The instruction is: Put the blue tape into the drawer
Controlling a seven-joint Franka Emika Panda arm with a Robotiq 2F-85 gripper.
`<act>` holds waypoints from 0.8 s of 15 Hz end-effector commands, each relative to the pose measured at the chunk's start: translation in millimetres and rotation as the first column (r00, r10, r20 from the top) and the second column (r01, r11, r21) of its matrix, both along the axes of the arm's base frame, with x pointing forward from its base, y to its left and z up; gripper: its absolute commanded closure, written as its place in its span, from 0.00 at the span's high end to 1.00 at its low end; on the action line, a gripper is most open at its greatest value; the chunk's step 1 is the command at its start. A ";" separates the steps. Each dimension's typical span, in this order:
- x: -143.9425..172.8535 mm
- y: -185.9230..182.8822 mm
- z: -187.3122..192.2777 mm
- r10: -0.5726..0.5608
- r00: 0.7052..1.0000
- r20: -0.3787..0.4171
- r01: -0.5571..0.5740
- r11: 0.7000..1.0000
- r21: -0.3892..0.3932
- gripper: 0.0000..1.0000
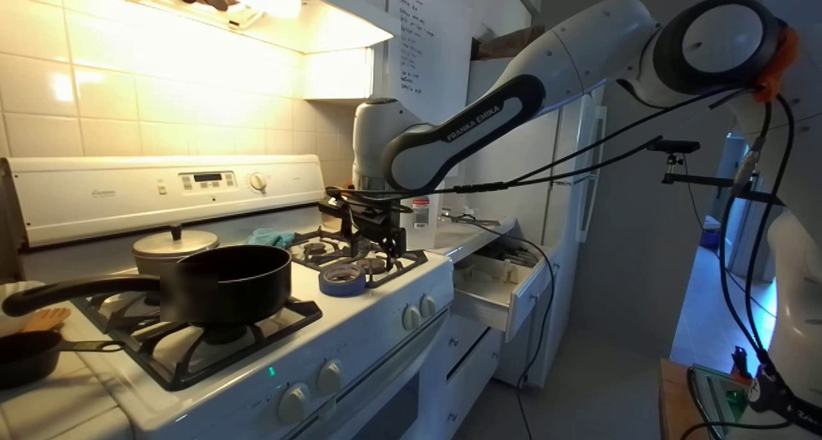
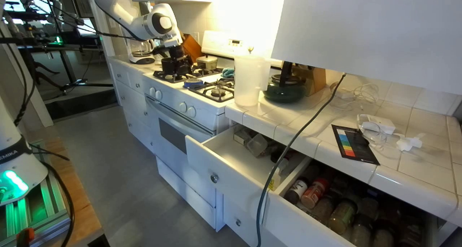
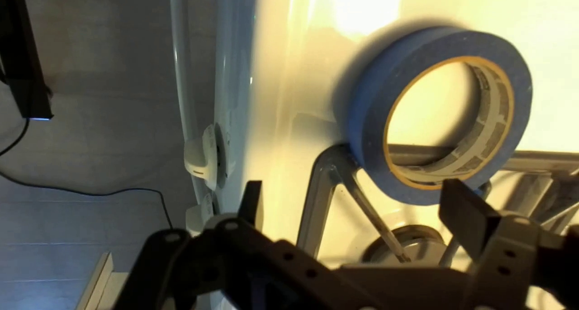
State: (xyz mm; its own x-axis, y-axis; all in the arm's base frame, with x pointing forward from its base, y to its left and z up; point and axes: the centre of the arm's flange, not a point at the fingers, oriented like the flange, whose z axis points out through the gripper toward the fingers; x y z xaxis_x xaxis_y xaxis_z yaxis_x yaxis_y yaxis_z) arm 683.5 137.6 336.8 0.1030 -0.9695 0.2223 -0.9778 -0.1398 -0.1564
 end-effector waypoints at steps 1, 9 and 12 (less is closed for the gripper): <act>18.0 0.9 -9.0 0.049 0.999 0.008 -0.049 0.998 0.036 1.00; 28.8 -4.7 -35.0 0.084 0.996 -0.019 -0.083 0.995 0.051 0.99; 33.4 -3.1 -46.0 0.107 0.994 -0.030 -0.105 0.994 0.043 0.98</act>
